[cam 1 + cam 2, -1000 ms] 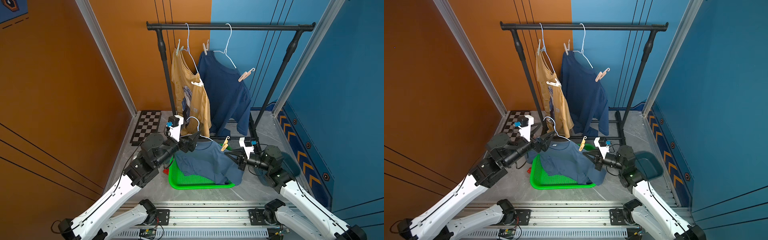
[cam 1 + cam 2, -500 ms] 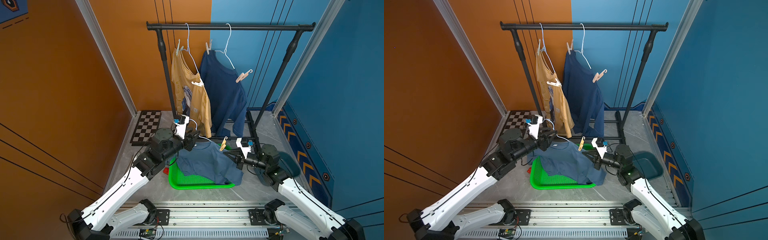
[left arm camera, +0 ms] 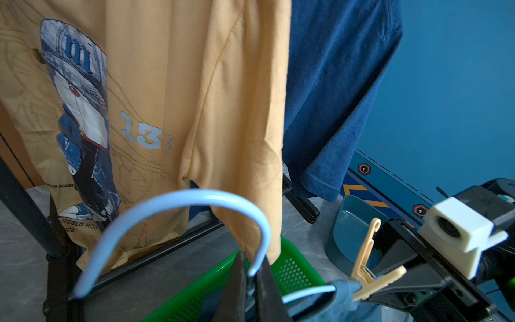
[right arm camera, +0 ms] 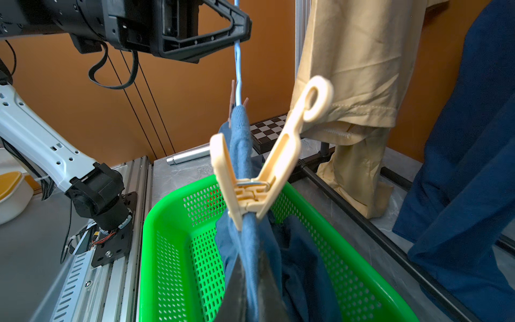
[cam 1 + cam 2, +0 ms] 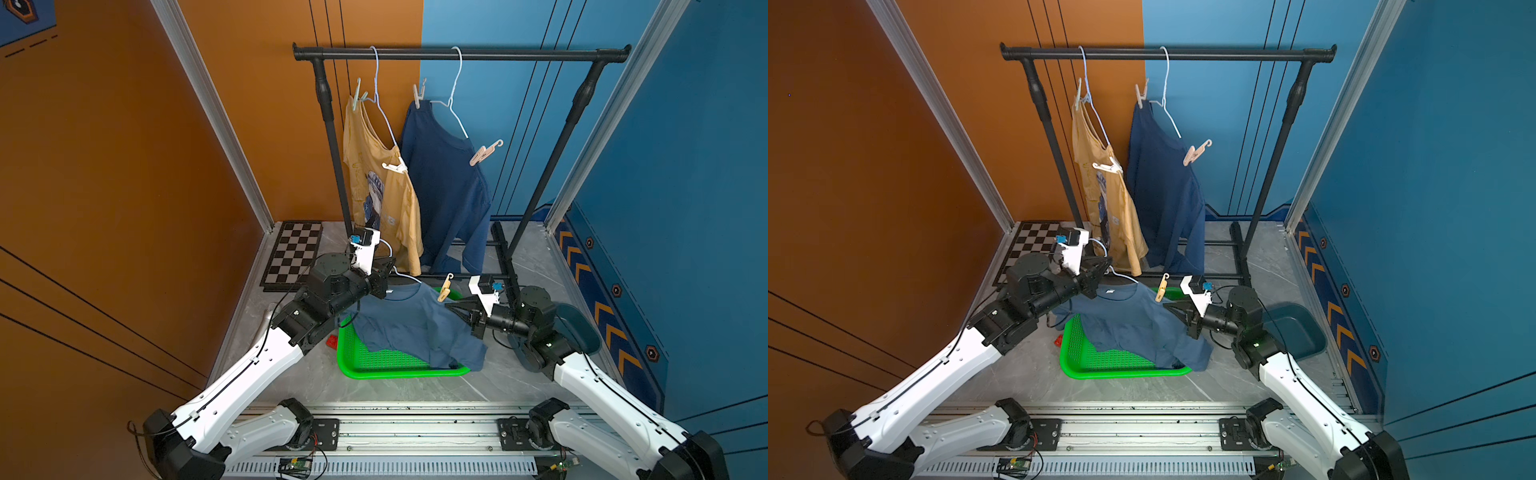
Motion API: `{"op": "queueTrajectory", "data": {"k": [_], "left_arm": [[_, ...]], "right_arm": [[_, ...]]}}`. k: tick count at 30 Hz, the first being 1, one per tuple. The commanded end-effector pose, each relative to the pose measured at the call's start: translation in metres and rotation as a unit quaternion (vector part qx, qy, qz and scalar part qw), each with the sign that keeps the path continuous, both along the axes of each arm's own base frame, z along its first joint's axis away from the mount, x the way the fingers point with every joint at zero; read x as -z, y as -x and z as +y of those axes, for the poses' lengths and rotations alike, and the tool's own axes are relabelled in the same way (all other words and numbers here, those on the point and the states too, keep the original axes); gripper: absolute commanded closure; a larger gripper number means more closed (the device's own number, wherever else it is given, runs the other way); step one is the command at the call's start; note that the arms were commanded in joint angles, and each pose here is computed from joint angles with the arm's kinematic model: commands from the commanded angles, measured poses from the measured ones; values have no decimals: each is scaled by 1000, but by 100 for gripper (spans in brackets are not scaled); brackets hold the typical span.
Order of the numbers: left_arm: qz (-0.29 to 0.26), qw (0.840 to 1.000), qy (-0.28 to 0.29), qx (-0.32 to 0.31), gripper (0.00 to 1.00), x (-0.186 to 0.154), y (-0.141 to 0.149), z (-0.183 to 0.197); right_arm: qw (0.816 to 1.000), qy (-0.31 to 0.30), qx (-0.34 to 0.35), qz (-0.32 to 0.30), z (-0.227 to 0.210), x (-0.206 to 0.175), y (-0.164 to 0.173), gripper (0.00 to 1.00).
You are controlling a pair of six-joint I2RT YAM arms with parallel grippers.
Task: Remove the clothespins securing t-shirts to the hanger
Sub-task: Pick up the hanger from the clothes rail, then remove the clothespin from the hanger.
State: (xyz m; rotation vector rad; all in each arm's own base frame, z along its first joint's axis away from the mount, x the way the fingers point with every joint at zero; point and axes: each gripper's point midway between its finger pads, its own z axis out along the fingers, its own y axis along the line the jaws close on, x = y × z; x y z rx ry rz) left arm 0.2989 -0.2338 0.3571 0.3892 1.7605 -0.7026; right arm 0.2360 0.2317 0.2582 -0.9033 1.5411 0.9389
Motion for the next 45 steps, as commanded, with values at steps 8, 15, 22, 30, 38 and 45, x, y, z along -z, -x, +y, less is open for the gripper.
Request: {"op": "queueTrajectory", "data": {"k": [8,15,22,30,38,45], "left_arm": [[-52,998,0,-27,100,-28,5,21],[-91,994,-13,-52,100,-61,20,54],[-100,993,-8,-65,100,-73,31,78],[-82,996,-7,43,100,-54,32,15],[-99,992,-37,71,100,-39,34,-16],[-124,987,-50,87,100,-36,43,-21]], "right_arm": [[999,45,16,-3,-7,-7,2,25],[995,76,53,-26,-26,-29,1,0],[996,65,41,-41,-31,-67,9,0],[984,180,5,-7,-31,-52,14,0],[976,216,-29,8,-26,-49,18,0],[975,213,-65,26,-13,-40,17,0]]}}
